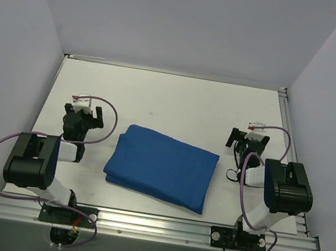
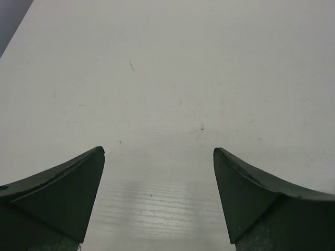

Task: Open and lay out the surgical kit
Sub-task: Adjust the surgical kit at the center of the board.

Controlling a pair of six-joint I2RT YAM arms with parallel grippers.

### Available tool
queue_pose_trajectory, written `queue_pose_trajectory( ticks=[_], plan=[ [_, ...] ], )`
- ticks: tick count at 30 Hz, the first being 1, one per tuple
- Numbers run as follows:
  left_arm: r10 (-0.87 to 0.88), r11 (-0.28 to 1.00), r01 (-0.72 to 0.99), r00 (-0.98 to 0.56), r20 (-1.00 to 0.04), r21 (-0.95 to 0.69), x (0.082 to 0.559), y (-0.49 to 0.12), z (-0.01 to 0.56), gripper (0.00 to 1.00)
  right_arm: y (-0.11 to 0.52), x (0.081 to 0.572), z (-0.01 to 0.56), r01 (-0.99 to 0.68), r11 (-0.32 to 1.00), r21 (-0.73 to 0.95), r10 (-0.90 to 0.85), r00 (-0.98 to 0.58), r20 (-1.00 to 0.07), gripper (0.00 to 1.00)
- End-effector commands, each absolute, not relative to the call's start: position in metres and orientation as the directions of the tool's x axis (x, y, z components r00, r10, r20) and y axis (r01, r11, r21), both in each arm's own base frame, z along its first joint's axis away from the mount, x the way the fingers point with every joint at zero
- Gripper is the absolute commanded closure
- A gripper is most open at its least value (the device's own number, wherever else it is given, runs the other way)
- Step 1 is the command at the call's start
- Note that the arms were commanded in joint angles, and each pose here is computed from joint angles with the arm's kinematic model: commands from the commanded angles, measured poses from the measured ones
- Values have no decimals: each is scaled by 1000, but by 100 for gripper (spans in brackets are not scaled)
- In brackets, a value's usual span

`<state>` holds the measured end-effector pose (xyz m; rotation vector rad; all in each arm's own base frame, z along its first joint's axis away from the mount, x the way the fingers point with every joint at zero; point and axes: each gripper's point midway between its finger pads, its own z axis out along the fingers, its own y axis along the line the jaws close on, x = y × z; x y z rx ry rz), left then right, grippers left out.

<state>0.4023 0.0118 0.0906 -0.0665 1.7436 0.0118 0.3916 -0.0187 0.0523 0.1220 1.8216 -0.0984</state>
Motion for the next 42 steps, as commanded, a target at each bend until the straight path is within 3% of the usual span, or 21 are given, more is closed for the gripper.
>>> queue_pose_trajectory(
  ticks=[1, 5, 7, 8, 10, 12, 13, 15, 17, 18, 20, 21, 23, 26, 28, 29, 30, 35, 38, 40, 42],
  plan=[
    [-11, 999, -38, -98, -995, -8, 413, 12, 115, 6, -23, 407, 100, 156, 988, 3, 14, -74, -997, 0],
    [-16, 999, -31, -132, -991, -12, 411, 10, 117, 6, -23, 407, 102, 153, 988, 4, 15, -66, -998, 0],
    [-4, 1000, 15, -115, -993, -6, 420, 3, 150, 6, -24, 405, 102, 168, 986, 4, 16, -67, -998, 0],
    [-5, 1000, 20, -212, -977, -10, 415, 1, 138, 6, -25, 405, 107, 191, 982, 3, 15, -61, -998, 0],
    [-61, 997, -62, -182, -981, -51, 423, 9, 172, 6, -39, 399, 111, 334, 942, -18, 6, -71, -997, 0],
    [-244, 954, -231, -221, -944, -192, 418, 15, 173, 6, -32, 395, 113, 380, 924, -45, -8, -99, -995, 0],
    [-366, 907, -281, -161, -917, -313, 426, 16, 201, 6, -36, 394, 127, 423, 905, -33, 0, -80, -997, 0],
    [-481, 838, -406, -234, -845, -365, 414, 22, 187, 6, -32, 388, 122, 449, 893, -42, 24, -139, -990, 0],
    [-635, 753, -432, -278, -720, -497, 409, 14, 189, 6, -33, 387, 150, 525, 847, 80, 142, -80, -987, 0],
    [-671, 732, -415, -297, -680, -541, 408, 8, 190, 6, -33, 374, 132, 533, 846, 7, 145, -216, -966, 0],
    [-751, 660, -332, -277, -600, -674, 406, -3, 195, 6, -24, 378, 158, 533, 841, 97, 238, -202, -950, 0],
    [-781, 612, -209, -313, -541, -763, 404, -12, 205, 6, -25, 367, 148, 537, 842, 56, 237, -275, -932, 0],
    [-830, 489, 6, -303, -467, -872, 402, -22, 231, 6, 1, 368, 156, 399, 907, 136, 271, -305, -913, 0],
    [-838, 380, 119, -375, -395, -918, 373, -37, 216, 6, 34, 358, 162, 227, 948, 225, 300, -387, -872, 0],
    [-827, 393, 87, -402, -393, -916, 358, -48, 209, 6, 52, 346, 157, 177, 951, 252, 307, -493, -814, 0],
    [-811, 420, -32, -461, -360, -907, 346, -55, 180, 6, 61, 341, 155, 141, 952, 271, 303, -531, -791, 0],
    [-792, 455, -58, -483, -374, -889, 340, -62, 180, 6, 73, 323, 143, 99, 950, 296, 292, -620, -729, 0],
    [-644, 700, -138, -545, -536, -701, 274, -88, 167, 6, 99, 283, 150, 27, 913, 408, 306, -709, -636, 8],
    [-626, 762, -196, -468, -624, -617, 243, -68, 178, 6, 116, 267, 169, -17, 872, 490, 323, -731, -601, 16],
    [-609, 772, -122, -420, -672, -624, 234, -74, 194, 6, 134, 256, 177, -80, 847, 525, 293, -754, -588, 19],
    [-617, 757, -93, -432, -658, -647, 229, -85, 192, 6, 162, 239, 181, -165, 837, 521, 208, -785, -583, 20]
  ],
)
